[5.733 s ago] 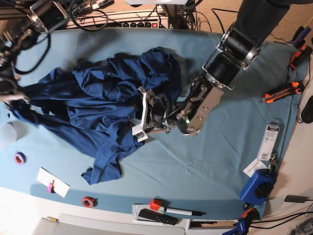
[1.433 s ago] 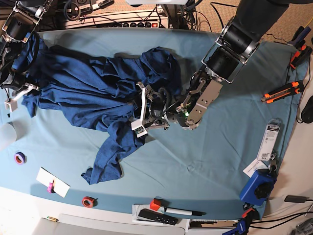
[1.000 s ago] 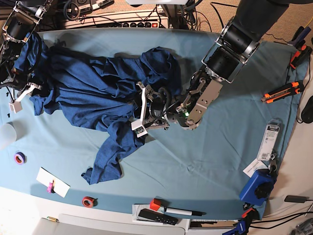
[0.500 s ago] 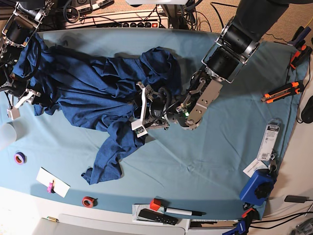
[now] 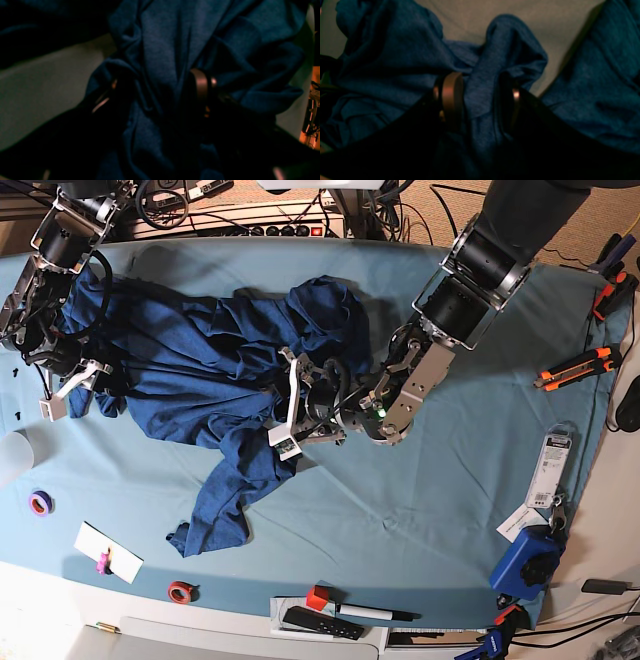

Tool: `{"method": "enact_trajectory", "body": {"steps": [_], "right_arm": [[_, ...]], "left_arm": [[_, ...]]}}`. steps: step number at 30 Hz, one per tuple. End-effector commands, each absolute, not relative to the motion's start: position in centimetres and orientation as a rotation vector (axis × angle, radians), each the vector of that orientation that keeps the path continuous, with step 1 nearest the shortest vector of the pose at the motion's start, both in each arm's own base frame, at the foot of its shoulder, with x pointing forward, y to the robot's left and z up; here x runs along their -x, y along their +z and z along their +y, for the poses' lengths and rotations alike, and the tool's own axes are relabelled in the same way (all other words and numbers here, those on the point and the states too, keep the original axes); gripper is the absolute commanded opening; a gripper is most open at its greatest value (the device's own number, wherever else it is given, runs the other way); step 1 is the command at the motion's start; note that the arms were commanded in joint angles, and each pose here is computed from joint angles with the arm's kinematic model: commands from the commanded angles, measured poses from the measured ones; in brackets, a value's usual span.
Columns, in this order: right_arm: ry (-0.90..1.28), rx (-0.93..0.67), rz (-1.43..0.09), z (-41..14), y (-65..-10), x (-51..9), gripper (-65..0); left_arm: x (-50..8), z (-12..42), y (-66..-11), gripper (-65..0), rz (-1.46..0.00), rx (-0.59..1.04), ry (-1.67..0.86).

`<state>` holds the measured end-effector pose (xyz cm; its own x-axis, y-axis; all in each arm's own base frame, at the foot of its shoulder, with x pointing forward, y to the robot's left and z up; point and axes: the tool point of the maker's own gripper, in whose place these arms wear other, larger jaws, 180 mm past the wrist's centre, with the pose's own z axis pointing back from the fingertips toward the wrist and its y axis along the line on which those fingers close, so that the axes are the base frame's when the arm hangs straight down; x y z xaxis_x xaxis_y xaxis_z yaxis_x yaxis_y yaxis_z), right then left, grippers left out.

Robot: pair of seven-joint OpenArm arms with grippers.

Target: Layout the t-shirt on the table in an organized manner, then fold the t-shirt properly

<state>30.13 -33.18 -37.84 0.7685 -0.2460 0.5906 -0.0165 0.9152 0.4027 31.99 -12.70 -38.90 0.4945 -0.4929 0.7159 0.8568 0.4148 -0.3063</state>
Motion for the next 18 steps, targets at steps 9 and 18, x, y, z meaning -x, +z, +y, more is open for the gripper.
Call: {"method": "enact_trajectory", "body": {"steps": [9, 18], "right_arm": [[-0.152, -0.374, -0.736, -34.8, -36.4, -30.7, -40.2], [-0.297, -0.501, -0.874, -37.1, -32.8, -29.7, -40.2]], "left_arm": [[-32.4, -12.1, -39.0, -32.0, -0.57, 0.676, -0.935], [-32.4, -12.1, -39.0, -32.0, -0.57, 0.676, -0.935]]}}
